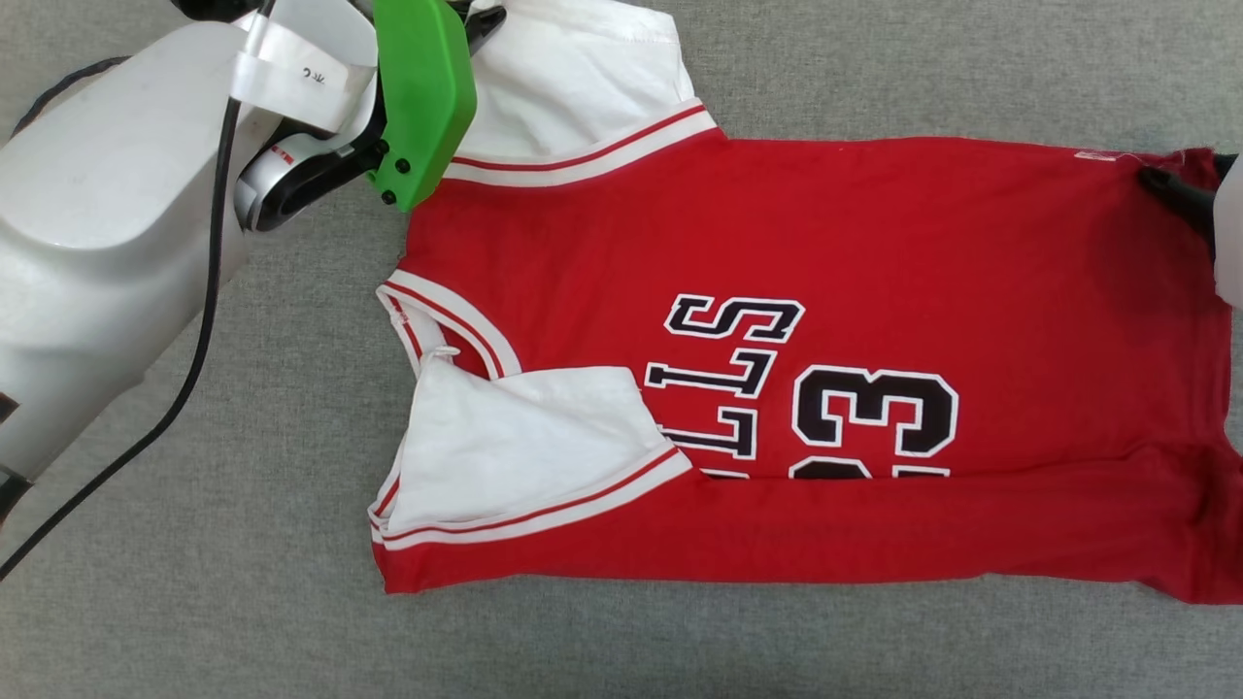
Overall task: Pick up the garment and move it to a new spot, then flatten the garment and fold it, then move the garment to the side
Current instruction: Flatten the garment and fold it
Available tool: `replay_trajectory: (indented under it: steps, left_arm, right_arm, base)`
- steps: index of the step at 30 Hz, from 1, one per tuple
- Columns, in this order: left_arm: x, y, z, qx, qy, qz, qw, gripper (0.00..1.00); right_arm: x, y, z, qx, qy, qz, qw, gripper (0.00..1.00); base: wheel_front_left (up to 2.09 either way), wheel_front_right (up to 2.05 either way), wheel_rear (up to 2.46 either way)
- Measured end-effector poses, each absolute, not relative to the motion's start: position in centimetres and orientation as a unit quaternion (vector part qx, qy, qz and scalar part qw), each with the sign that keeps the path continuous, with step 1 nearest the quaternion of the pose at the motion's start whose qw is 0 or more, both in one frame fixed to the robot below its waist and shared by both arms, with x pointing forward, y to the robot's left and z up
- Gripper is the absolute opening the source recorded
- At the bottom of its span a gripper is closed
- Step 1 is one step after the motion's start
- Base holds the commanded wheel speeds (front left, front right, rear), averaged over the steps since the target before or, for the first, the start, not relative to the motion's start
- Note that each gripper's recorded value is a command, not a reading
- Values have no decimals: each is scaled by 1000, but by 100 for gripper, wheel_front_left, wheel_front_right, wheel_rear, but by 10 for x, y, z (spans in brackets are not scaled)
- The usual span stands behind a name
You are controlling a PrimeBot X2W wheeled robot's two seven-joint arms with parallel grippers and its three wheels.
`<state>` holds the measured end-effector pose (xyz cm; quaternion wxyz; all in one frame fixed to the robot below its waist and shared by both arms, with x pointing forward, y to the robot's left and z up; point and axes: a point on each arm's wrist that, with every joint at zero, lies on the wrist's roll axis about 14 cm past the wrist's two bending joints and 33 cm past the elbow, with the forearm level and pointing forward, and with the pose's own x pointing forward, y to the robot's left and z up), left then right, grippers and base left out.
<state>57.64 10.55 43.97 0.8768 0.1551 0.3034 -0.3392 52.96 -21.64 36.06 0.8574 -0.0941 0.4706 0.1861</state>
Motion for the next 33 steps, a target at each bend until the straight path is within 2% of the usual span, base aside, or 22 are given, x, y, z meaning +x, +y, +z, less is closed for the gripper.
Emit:
replay_trajectory:
  steps: [8,15,20,33]
  left_arm:
    - [571,107,461,159,283,-336,884,0]
    - [542,109,472,159,282,-340,883,0]
    - [513,115,474,154,285,-343,882,0]
    - [435,128,463,129,306,-335,882,0]
  right_arm:
    - [534,-216,386,-69,394,181,899,0]
    - [524,-212,422,-66,316,191,927,0]
    - [505,-208,439,-60,288,200,934,0]
    - [449,-214,447,-39,275,199,940,0]
  base:
    - [0,0,0]
    - [0,0,0]
    - [0,0,0]
    - [0,0,0]
